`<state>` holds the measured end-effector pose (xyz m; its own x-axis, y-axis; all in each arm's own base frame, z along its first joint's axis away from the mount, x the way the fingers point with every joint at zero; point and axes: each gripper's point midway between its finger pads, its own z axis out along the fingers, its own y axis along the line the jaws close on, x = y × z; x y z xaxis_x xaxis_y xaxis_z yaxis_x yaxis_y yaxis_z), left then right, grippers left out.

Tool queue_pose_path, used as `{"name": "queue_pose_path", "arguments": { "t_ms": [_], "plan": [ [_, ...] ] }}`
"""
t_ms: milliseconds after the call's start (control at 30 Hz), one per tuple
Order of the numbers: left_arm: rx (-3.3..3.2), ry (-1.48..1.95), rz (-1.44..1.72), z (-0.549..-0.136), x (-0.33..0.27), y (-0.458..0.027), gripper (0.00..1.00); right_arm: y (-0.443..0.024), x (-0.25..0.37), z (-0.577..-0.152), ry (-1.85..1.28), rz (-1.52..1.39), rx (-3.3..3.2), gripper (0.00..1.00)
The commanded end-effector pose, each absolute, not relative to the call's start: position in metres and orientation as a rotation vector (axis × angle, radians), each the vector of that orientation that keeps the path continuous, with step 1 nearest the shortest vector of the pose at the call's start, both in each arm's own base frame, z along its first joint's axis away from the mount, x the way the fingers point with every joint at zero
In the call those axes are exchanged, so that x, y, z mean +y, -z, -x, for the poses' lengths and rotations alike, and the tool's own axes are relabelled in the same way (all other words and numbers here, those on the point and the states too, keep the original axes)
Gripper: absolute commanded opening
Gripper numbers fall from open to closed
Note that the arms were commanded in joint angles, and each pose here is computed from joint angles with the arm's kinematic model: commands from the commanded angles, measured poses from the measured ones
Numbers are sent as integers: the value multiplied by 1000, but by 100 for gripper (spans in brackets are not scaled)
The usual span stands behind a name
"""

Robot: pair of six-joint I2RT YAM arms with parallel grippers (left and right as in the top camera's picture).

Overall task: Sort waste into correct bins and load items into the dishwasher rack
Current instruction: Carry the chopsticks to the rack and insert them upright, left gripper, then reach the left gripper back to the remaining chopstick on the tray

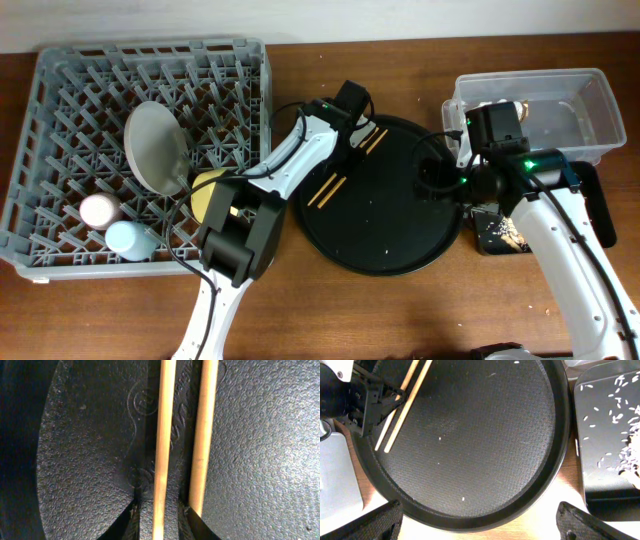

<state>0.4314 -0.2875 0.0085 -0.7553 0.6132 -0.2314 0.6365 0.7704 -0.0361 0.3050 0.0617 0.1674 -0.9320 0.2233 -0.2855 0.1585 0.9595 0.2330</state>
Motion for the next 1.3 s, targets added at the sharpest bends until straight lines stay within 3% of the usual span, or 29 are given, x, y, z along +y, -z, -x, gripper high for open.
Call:
{"name": "queue_pose_path", "arguments": {
  "t_ms": [0,33,100,200,267,333,400,533,700,1067,1100,1267],
  "plan": [
    [2766,201,-1011,-420,-290,-7,12,-172,59,-308,-284,-280,2782,99],
    [2779,186,-969,-421,-288,-9,0,-172,59,-308,-284,-280,2782,99],
    [2788,183,-830,-429,-287,-31,0,-172,59,-308,-284,-280,2782,99],
    [2688,259,-581,-451,-275,-132,0,-172,59,-308,-284,-280,2782,99],
    [2634,270,-390,-455,-242,-194,0,-172,59,-308,-284,-280,2782,99],
    [2632,170,-161,-457,-198,-217,0,-172,59,-308,-284,-280,2783,98],
    [2670,66,-47,-460,-157,-213,0,-172,59,-308,-284,-280,2783,99],
    [2791,-115,40,-463,-109,-157,0,-172,59,-308,-284,-280,2782,98],
    [2875,-159,-39,-467,-111,-114,0,-172,59,-309,-285,-279,2779,99],
    [2909,-290,-54,-458,-93,-95,5,-172,59,-309,-285,-279,2779,98],
    [2916,-254,-57,-457,-98,-94,17,-172,59,-309,-285,-279,2779,99],
    [2887,-48,-68,-464,-122,-140,24,-172,59,-309,-285,-279,2779,99]
  ]
}}
